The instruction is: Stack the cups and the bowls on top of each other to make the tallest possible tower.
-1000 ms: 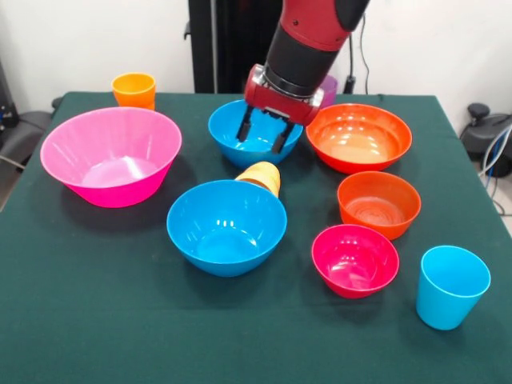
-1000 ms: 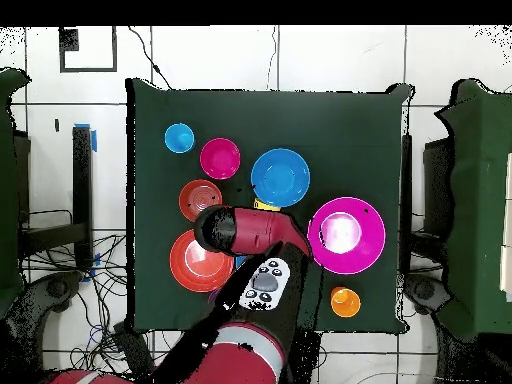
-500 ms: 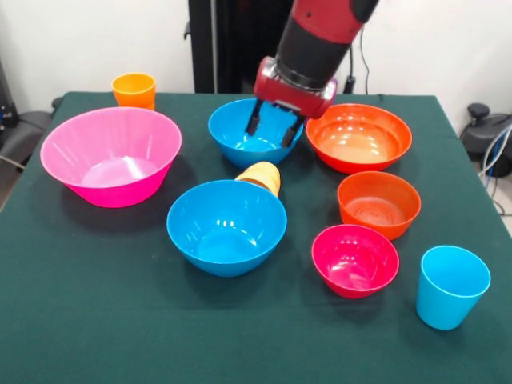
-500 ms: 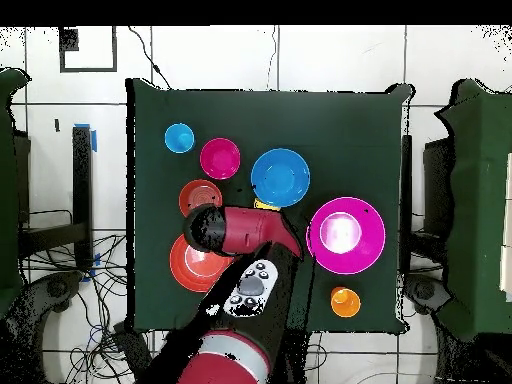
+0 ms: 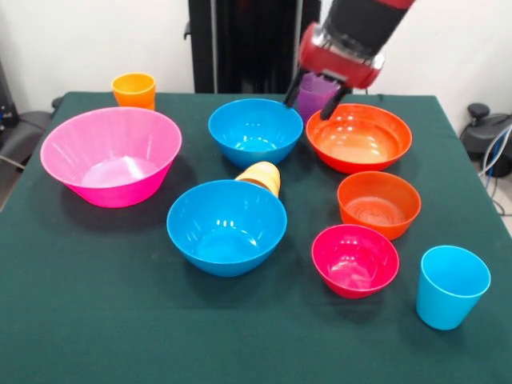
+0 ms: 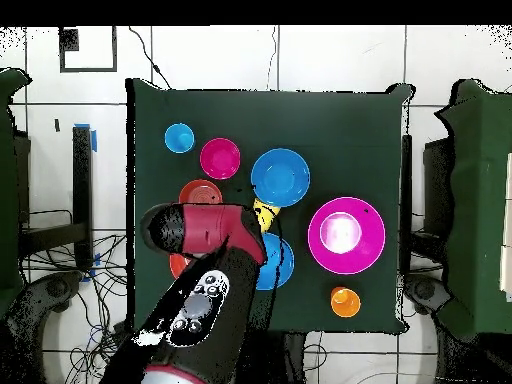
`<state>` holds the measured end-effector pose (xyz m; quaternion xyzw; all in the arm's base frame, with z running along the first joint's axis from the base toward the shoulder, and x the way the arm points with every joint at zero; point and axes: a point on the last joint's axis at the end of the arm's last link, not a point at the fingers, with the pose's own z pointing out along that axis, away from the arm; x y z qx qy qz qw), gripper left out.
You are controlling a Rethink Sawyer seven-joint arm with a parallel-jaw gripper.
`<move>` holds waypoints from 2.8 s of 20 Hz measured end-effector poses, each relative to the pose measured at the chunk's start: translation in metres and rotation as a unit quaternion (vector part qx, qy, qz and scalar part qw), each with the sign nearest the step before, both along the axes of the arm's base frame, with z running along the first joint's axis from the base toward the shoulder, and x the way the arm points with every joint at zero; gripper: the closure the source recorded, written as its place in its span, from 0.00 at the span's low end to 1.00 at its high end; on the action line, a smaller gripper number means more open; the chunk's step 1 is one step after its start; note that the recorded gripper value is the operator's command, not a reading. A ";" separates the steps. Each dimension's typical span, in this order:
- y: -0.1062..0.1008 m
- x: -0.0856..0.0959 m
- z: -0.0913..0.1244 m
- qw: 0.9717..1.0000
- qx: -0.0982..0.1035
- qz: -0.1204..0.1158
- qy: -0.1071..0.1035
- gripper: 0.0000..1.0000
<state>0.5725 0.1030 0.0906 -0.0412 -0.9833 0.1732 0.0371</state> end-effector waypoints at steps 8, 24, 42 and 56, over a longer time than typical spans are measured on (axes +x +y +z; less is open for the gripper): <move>-0.060 -0.029 0.087 0.995 0.035 -0.087 -0.040 0.00; -0.263 -0.072 0.119 0.964 0.027 -0.240 -0.109 0.00; -0.244 -0.082 0.019 0.980 0.030 -0.150 -0.129 0.00; -0.226 -0.120 -0.052 0.985 0.046 -0.145 -0.087 0.00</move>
